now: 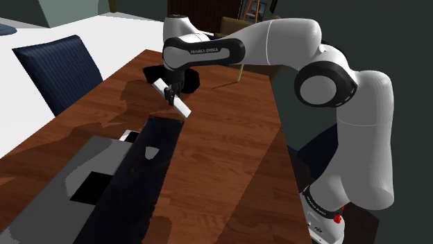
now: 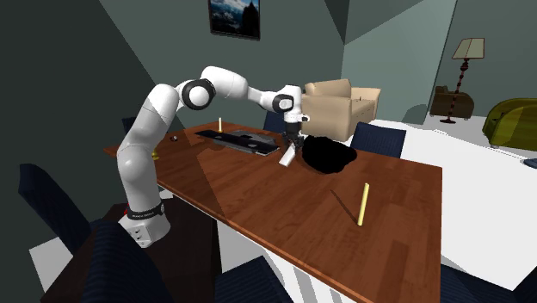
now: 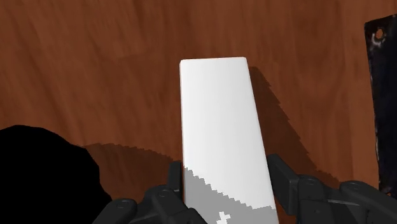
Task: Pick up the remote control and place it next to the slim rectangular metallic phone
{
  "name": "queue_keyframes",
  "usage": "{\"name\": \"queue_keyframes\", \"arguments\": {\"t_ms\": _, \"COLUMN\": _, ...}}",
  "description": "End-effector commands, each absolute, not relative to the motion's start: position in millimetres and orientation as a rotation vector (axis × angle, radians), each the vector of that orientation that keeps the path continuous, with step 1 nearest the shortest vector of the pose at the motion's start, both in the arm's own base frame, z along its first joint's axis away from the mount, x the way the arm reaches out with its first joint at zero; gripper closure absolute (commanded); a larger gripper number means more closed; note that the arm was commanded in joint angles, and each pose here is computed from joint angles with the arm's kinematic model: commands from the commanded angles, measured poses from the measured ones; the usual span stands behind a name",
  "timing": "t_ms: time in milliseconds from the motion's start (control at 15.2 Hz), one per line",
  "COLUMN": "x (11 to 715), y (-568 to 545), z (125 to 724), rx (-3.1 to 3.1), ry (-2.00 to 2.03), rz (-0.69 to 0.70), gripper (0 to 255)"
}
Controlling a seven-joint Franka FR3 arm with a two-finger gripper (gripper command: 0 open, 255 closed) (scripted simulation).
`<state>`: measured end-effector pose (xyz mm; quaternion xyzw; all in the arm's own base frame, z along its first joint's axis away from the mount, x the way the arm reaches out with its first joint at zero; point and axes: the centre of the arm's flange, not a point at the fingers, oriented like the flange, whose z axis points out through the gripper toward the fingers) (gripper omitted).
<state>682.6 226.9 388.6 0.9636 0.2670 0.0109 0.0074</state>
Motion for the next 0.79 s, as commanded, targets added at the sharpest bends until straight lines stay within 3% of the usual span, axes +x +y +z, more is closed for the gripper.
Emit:
{"name": "queue_keyframes", "arguments": {"t_ms": 0, "x": 683.2, "y": 223.2, "z": 369.9, "rx": 3.011, "ry": 0.828, "rz": 0.01, "gripper": 255}}
{"name": "queue_keyframes", "arguments": {"t_ms": 726, "x": 683.2, "y": 223.2, "z": 338.9, "rx": 3.011, "ry": 0.828, "rz": 0.01, "gripper": 255}}
